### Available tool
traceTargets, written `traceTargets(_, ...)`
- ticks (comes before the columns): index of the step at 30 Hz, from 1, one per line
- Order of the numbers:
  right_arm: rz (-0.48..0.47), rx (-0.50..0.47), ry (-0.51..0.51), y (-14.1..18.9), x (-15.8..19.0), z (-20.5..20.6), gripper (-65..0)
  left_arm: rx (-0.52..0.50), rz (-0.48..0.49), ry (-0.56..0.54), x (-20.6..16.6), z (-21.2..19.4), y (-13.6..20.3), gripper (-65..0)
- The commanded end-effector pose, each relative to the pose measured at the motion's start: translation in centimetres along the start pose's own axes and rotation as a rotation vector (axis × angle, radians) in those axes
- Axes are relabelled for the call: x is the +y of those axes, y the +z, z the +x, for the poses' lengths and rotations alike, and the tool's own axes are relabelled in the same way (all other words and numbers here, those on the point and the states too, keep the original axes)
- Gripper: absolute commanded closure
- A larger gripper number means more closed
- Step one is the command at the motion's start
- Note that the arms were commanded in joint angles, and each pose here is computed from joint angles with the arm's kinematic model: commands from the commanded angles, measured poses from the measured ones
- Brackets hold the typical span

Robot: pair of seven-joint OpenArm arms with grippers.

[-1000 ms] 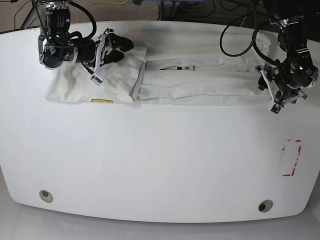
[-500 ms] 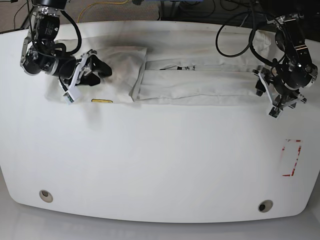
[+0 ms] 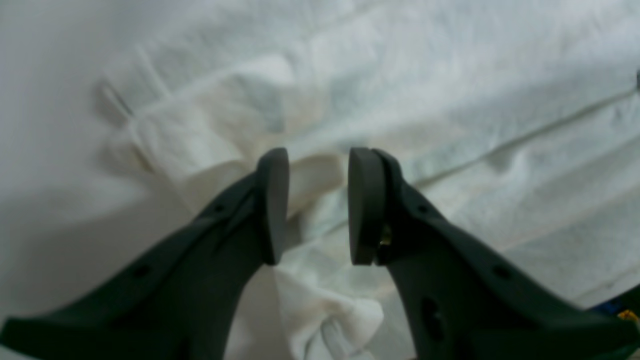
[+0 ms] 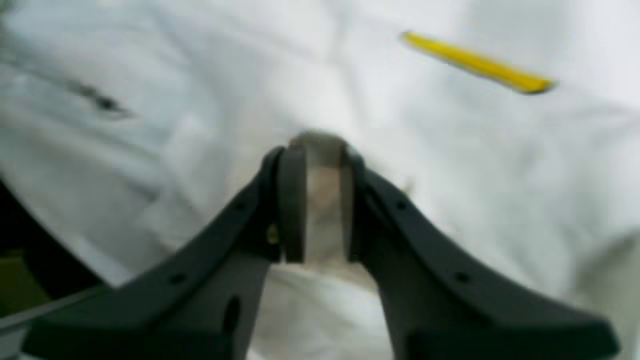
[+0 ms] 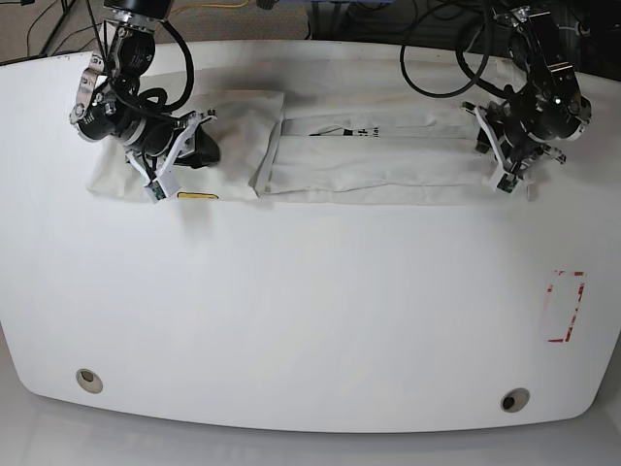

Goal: Layout the t-shirt on the table in an organized manner, then fold the t-shirt properly
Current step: 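Fold the sleeve end inward over the shirt body with the right gripper, then press the folded sleeve flat with the right gripper and reposition the left gripper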

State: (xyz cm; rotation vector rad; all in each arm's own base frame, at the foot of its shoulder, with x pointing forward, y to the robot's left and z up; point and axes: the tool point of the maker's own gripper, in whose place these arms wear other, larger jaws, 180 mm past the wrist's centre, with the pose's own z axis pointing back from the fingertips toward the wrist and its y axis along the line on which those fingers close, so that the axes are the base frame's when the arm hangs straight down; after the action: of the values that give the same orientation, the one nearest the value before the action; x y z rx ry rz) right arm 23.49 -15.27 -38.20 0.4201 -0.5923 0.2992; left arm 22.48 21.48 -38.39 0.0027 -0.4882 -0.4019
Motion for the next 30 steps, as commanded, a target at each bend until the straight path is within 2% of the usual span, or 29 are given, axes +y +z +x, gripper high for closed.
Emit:
traceTargets(1, -0.062, -0.011, 0.036, 0.4, -1.1, 0.6, -10.5, -0.017, 0.006, -0.006, 0.3, 0.3, 0.2, -17.2)
traceTargets(9, -0.215, 0.043, 0.084, 0.3, -4.4, -0.3, -10.9, 0.043, -0.045, 0.039, 0.6, -2.2, -2.1, -17.5)
traceTargets(15, -0.287, 0.089, 0.076, -1.2, -7.5, -0.8, -10.5, 0.034, -0.048, 0.058, 1.9, -1.2, -3.1, -17.5)
traceTargets(25, -0.284, 0.051, 0.038, -4.2, -9.6, 0.0, -10.3, 0.023, -0.099, 0.016, 1.1, 1.4, -4.9, -17.6)
traceTargets(30, -0.302, 0.03, 0.055, -4.0, -10.4, 1.8, -10.3, 0.0, -0.097, 0.012, 1.2, 2.4, -4.7, -17.6)
